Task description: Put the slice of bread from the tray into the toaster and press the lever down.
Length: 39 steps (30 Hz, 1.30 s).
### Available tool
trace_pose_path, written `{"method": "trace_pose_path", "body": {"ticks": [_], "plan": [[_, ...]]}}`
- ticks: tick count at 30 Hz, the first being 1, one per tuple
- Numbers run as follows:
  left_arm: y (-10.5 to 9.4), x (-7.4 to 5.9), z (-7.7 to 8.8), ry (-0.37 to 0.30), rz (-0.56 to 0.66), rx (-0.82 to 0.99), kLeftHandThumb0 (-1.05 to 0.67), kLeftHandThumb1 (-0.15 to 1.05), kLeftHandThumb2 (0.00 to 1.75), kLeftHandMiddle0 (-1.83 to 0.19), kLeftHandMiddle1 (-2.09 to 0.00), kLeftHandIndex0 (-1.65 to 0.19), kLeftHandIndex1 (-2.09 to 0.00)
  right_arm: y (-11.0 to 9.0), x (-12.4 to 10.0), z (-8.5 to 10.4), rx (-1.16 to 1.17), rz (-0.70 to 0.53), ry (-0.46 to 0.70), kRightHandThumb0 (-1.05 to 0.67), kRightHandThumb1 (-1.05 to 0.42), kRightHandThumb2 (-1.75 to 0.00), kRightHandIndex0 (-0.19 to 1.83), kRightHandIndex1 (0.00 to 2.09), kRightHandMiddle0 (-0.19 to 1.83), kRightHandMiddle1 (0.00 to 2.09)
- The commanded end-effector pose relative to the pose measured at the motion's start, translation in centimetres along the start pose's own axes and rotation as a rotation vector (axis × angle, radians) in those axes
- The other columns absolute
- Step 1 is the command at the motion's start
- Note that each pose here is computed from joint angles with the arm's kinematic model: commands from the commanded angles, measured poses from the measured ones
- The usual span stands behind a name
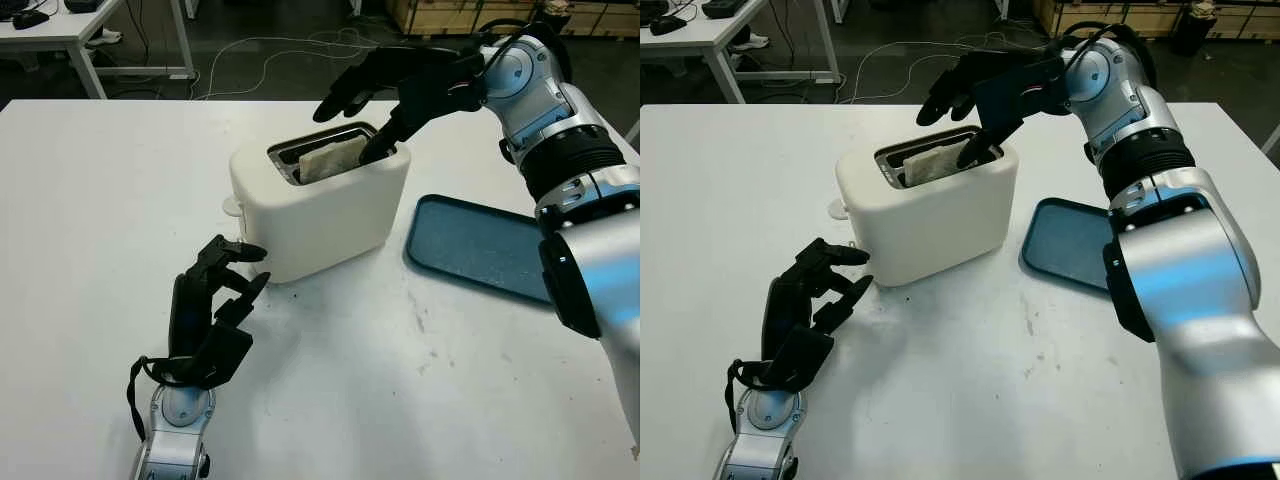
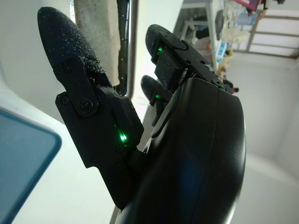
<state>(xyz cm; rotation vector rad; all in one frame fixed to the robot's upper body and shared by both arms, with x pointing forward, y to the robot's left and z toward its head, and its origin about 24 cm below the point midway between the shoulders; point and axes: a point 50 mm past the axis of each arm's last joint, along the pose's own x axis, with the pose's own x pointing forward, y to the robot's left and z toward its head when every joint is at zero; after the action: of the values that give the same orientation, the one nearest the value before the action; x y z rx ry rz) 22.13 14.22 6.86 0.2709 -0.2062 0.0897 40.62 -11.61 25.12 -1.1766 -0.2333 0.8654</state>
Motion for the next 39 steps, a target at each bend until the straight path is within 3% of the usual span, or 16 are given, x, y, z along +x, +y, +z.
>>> {"method": "trace_pose_path", "body": {"ticks": [1,5,9,12,17,21,24,29,34,39], "plan": [[0.3,-0.1,0.0,-0.010,0.018,0.023,-0.21,0.92,0.23,-0.58,-1.55,-0.50,-1.11,-0.7,-0.9,-0.2,0.004,-0.101,-0.039,-0.93,-0.76,0.00,0.21,0.65,0.61,0.01],[1.7,0.2,0.5,-0.053,0.047,0.080,-0.21,0.92,0.22,-0.58,-1.54,-0.51,-1.12,-0.7,-2.8,-1.6,0.086,-0.336,-0.122,-0.83,-0.74,0.00,0.25,0.57,0.63,0.01],[3.8,0.8,1.9,-0.113,0.089,0.153,-0.23,0.92,0.20,-0.61,-1.56,-0.52,-1.10,2.0,-5.7,-3.7,0.164,-0.608,-0.249,-0.60,-0.82,-0.02,0.41,0.45,0.64,0.02],[5.4,1.4,3.1,-0.190,0.111,0.214,-0.21,0.92,0.18,-0.62,-1.57,-0.53,-1.08,6.0,-7.9,-5.2,0.222,-0.773,-0.270,-0.52,-0.86,-0.01,0.62,0.36,0.71,0.03],[7.1,2.6,5.1,-0.275,0.110,0.292,-0.21,0.92,0.14,-0.66,-1.52,-0.58,-1.02,13.7,-11.1,-7.0,0.498,-0.891,-0.176,-0.47,-0.90,-0.01,0.82,0.18,0.78,0.01],[7.9,3.4,6.4,-0.333,0.097,0.353,-0.22,0.92,0.10,-0.69,-1.51,-0.61,-0.97,18.7,-12.5,-6.8,0.766,-0.974,-0.070,-0.46,-0.91,0.00,0.94,0.13,0.84,0.03],[8.6,4.1,7.1,-0.380,0.079,0.402,-0.22,0.92,0.08,-0.71,-1.51,-0.64,-0.93,21.0,-12.6,-6.7,0.844,-0.990,0.034,-0.44,-0.92,-0.02,1.00,0.11,0.92,0.04],[10.1,5.4,8.9,-0.415,0.033,0.517,-0.21,0.91,0.02,-0.73,-1.50,-0.74,-0.81,22.7,-11.9,-7.4,0.976,-0.899,0.113,-0.47,-0.92,-0.04,1.14,0.14,1.02,0.05],[11.3,7.3,11.0,-0.426,-0.058,0.715,-0.18,0.86,0.00,-0.82,-1.33,-0.88,-0.60,22.9,-11.7,-7.8,0.996,-0.904,0.150,-0.49,-0.92,-0.04,1.14,0.11,1.05,0.03],[11.4,9.5,12.1,-0.419,-0.184,0.886,-0.25,0.86,0.00,-0.93,-1.21,-1.03,-0.40,22.7,-11.4,-7.7,1.017,-0.899,0.122,-0.50,-0.92,-0.02,1.17,0.11,1.08,0.03]]}}
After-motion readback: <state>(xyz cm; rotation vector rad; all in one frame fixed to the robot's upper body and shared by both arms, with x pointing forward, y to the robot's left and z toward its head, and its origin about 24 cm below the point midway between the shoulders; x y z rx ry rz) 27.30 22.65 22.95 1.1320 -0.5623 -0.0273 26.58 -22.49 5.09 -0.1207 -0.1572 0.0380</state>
